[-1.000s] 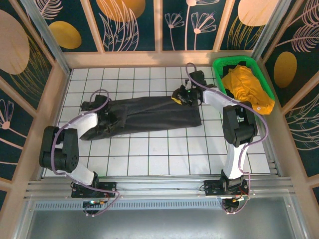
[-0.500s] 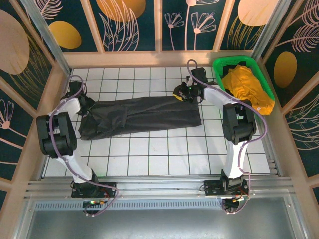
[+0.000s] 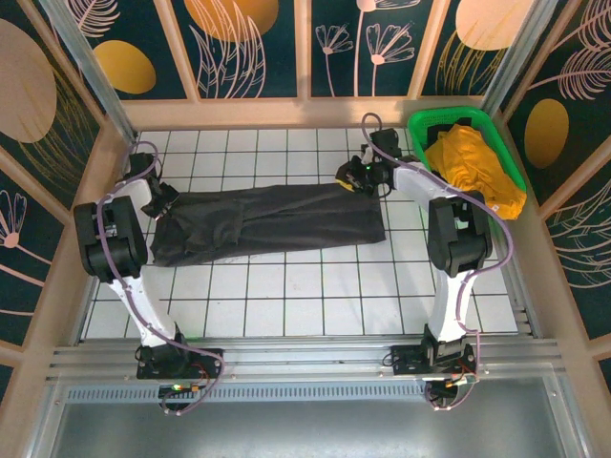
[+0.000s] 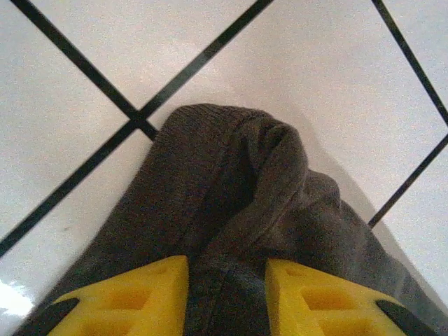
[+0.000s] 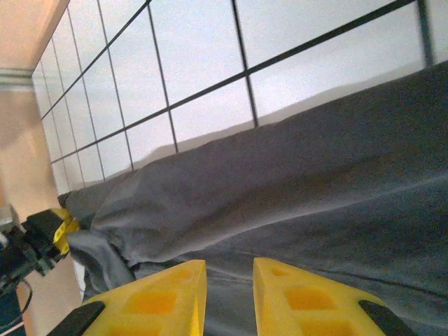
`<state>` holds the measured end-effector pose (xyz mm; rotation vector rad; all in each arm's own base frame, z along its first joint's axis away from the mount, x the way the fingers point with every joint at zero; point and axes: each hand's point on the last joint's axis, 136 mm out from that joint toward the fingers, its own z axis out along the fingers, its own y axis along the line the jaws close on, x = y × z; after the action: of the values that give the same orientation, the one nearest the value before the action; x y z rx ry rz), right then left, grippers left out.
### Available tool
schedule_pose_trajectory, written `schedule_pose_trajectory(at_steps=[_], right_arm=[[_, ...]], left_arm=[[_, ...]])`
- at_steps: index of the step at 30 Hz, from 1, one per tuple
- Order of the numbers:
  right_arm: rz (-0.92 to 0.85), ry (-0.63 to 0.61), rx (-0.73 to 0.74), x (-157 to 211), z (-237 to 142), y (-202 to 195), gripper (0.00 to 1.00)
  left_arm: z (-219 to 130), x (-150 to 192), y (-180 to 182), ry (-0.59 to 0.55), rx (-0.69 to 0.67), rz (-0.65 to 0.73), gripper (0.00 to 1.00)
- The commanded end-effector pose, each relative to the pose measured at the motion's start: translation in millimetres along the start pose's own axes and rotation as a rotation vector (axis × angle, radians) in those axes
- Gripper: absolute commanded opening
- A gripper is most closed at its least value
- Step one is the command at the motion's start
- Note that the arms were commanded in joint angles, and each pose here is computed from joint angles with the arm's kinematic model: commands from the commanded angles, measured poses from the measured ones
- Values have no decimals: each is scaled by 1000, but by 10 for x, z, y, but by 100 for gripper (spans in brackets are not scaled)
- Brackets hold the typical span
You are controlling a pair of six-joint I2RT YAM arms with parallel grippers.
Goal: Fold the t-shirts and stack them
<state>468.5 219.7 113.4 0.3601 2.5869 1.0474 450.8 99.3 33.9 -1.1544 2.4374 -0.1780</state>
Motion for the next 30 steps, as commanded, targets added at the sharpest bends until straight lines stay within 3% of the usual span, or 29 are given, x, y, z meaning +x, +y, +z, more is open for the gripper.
schedule_pose_trajectory(at_steps=[1,6,10,15,21,25,30], right_arm=[[-40,-40,64,-215,-14,-174,25],[-50,-39,190,-424,186,-560,21],[-21,-30,284,-553,304,-868,15],[17,29,414,-406,336,-1222,7],[99,84,629,147,-7,-1747,0],[145,141,670,732,-265,-1886,0],[152,262,723,1691,-540,-1914,0]], left_arm=[[-565,-180,-161,-101,43,-10,39],[-841,496,-554,37,211,-99,31],[-654,1024,-689,159,268,-180,28],[-246,1185,-628,224,198,-201,24],[203,1231,-870,312,162,-115,23],[419,1179,-1343,328,209,-49,24],[709,1545,-2133,407,274,57,26]])
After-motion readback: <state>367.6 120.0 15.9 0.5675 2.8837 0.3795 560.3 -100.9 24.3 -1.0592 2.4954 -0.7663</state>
